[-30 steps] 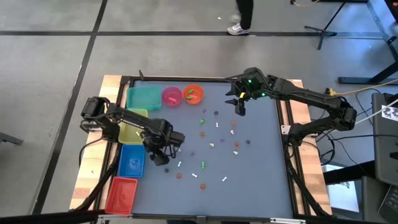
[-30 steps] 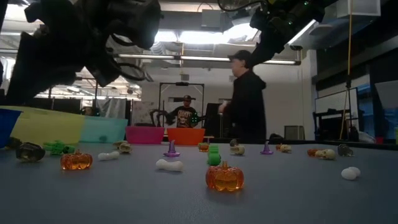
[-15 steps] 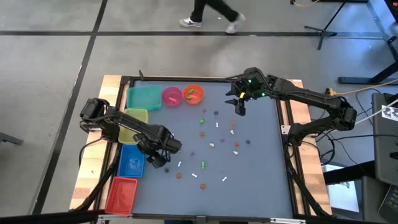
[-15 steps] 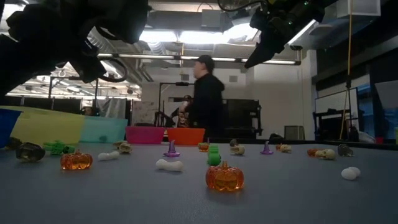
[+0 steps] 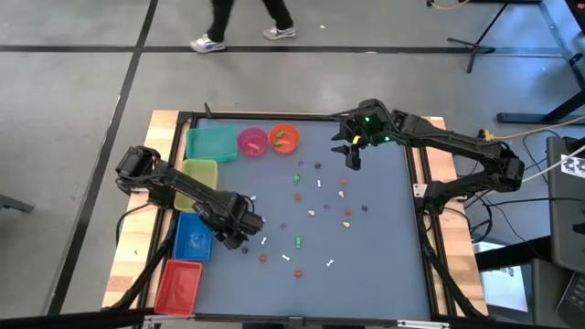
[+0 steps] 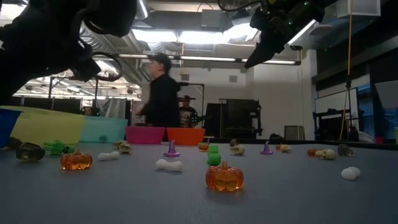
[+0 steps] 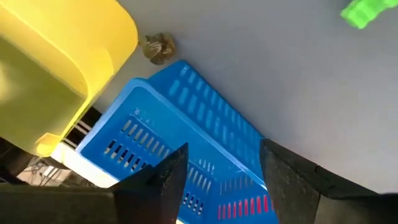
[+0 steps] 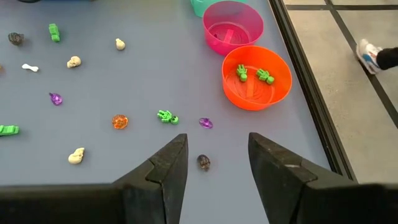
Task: Sort Halloween decoration
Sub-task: Adjust the blue bin on the table
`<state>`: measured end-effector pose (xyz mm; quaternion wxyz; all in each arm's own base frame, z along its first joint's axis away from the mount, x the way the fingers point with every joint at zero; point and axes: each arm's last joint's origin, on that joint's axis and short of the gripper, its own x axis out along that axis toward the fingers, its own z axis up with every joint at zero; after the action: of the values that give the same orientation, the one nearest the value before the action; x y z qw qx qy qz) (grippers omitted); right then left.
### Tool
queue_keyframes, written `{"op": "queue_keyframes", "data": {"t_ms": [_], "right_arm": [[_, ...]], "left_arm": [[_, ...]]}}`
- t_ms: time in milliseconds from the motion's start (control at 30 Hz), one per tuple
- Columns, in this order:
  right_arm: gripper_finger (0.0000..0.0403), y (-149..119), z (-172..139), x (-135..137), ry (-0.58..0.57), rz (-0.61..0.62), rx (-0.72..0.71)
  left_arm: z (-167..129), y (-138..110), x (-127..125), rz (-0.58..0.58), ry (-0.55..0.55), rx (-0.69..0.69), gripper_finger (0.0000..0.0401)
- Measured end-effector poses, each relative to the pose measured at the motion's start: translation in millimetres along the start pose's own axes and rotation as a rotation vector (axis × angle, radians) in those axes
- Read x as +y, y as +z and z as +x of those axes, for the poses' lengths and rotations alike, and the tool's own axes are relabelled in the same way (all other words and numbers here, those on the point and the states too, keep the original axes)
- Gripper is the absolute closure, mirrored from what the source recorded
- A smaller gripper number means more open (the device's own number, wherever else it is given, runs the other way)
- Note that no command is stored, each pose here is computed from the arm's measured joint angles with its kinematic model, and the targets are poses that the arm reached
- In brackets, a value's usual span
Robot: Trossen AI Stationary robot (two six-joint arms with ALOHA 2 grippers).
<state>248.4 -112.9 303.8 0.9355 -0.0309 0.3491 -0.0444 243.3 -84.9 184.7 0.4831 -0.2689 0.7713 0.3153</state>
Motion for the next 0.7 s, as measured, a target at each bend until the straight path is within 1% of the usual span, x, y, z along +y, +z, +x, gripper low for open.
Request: {"op": "queue_keyframes", "data": {"t_ms": [167,300,467,700], "right_arm": [[0.0235,0.0,0.0,0.0,0.0,0.0,0.0],[0.0235,0.0,0.0,0.0,0.0,0.0,0.0],[0.0235,0.0,0.0,0.0,0.0,0.0,0.0],[0.0235,0.0,0.0,0.0,0.0,0.0,0.0]], "left_arm": [[12.4,1.6,3.0,0.001,0.015,0.006,0.022],[20.3,3.0,4.7,0.017,0.018,0.007,0.0238],[21.0,3.3,5.2,0.019,0.021,0.005,0.028],[20.9,3.6,7.3,0.015,0.054,-0.022,0.0355]]}}
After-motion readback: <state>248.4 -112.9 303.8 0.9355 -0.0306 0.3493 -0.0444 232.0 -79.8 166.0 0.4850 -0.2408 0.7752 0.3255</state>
